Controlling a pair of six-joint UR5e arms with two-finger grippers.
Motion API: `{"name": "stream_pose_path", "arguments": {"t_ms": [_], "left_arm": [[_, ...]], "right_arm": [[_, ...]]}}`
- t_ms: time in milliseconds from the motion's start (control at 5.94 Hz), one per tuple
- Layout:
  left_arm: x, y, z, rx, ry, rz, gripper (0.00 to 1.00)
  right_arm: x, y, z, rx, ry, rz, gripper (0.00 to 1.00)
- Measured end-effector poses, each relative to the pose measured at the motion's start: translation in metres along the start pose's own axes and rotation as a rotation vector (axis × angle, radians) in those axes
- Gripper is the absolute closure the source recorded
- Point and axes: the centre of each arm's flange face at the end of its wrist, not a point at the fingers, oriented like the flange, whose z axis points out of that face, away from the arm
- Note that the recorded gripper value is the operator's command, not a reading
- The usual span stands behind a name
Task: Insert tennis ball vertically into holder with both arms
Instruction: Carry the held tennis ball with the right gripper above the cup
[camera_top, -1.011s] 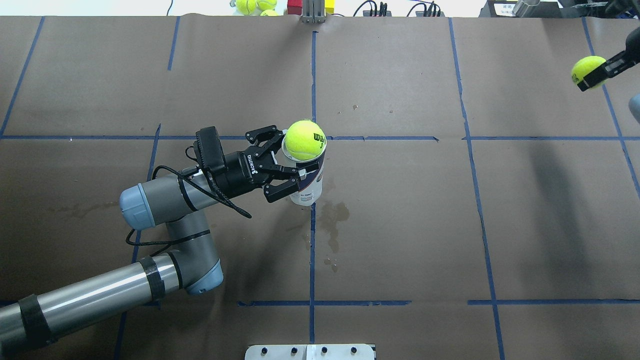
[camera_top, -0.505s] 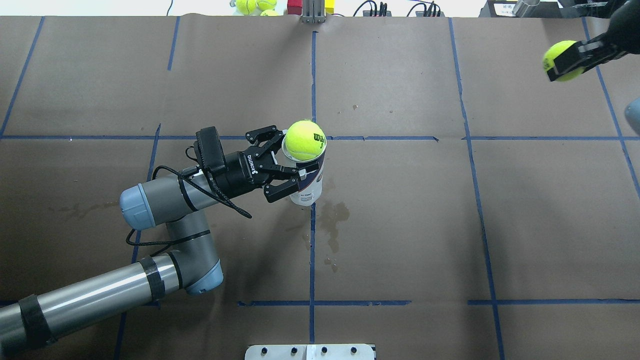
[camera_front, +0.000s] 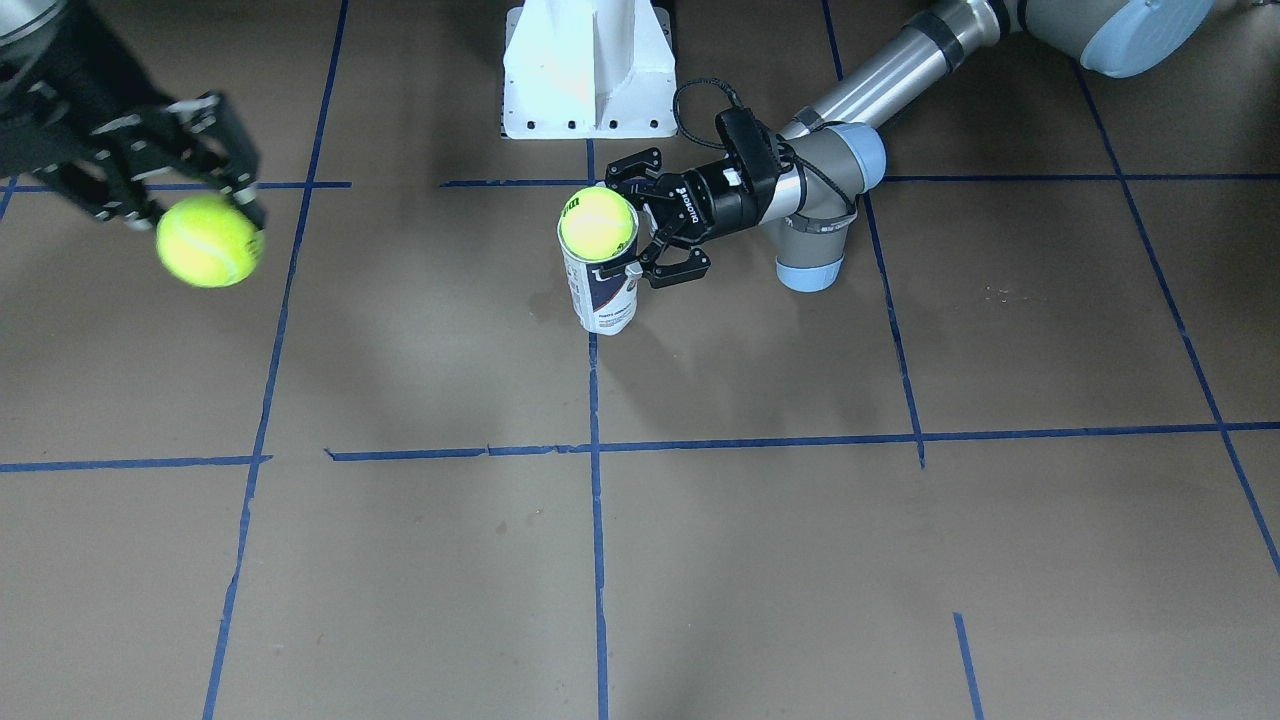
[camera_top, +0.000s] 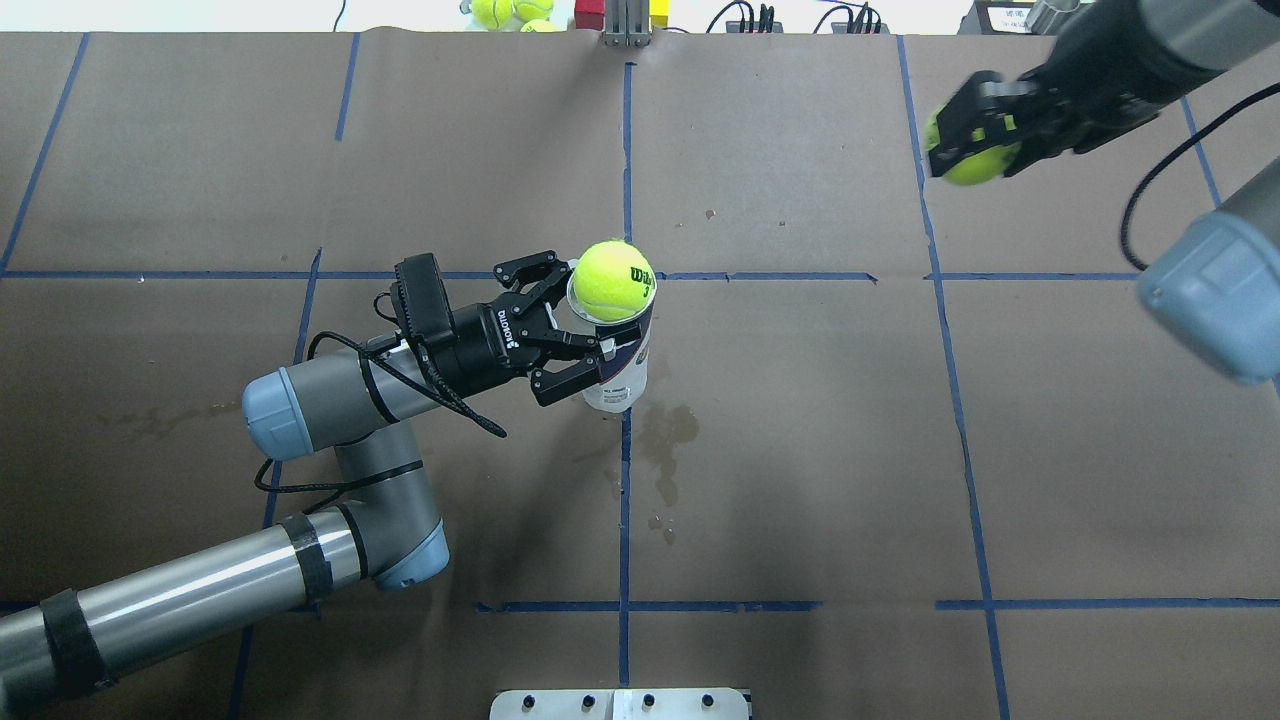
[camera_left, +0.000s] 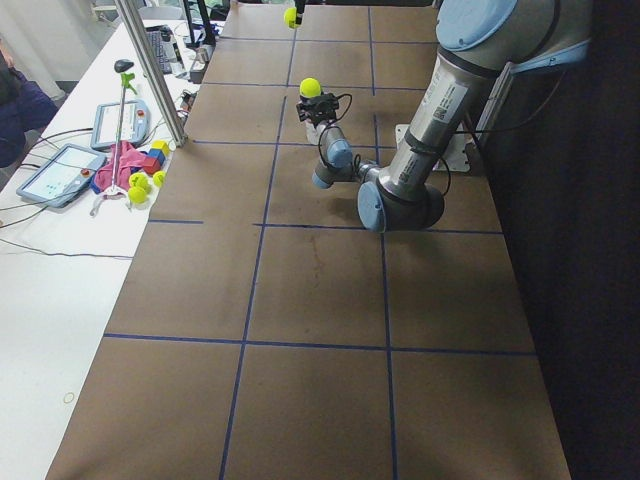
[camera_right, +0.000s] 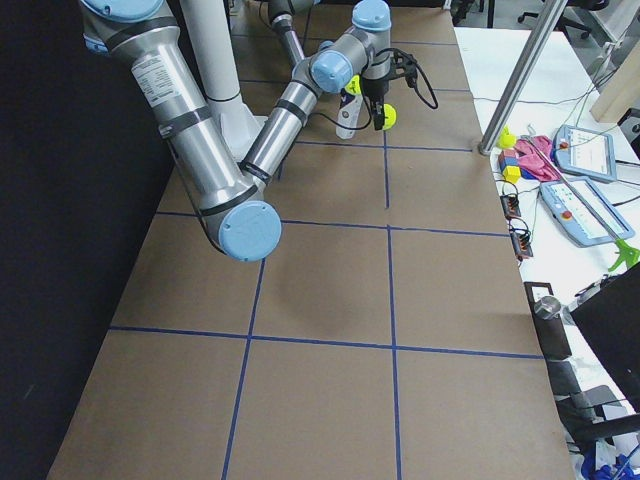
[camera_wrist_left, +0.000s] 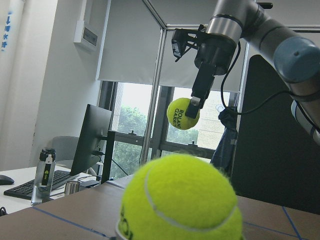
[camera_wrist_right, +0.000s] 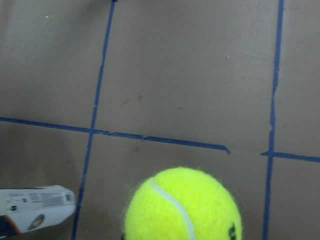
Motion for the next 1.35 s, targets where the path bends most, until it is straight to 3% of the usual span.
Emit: {"name": "stream_pose_path", "arguments": {"t_ms": [168, 674, 1347], "left_arm": [[0.000, 0.000, 0.001, 0.000, 0.000, 0.000, 0.24], [0.008, 0.006, 0.002, 0.003, -0.011, -0.012, 0.24], [0.014, 0.014, 0.003, -0.001, -0.021, -0.023, 0.24]], "right_arm": [[-0.043, 0.013, 0.005, 0.002, -0.014, 0.035, 0.80], [-0.143, 0.055, 0.031, 0.016, 0.015, 0.090, 0.81], [-0.199, 0.048, 0.046, -0.010, 0.035, 0.117, 0.81]]}}
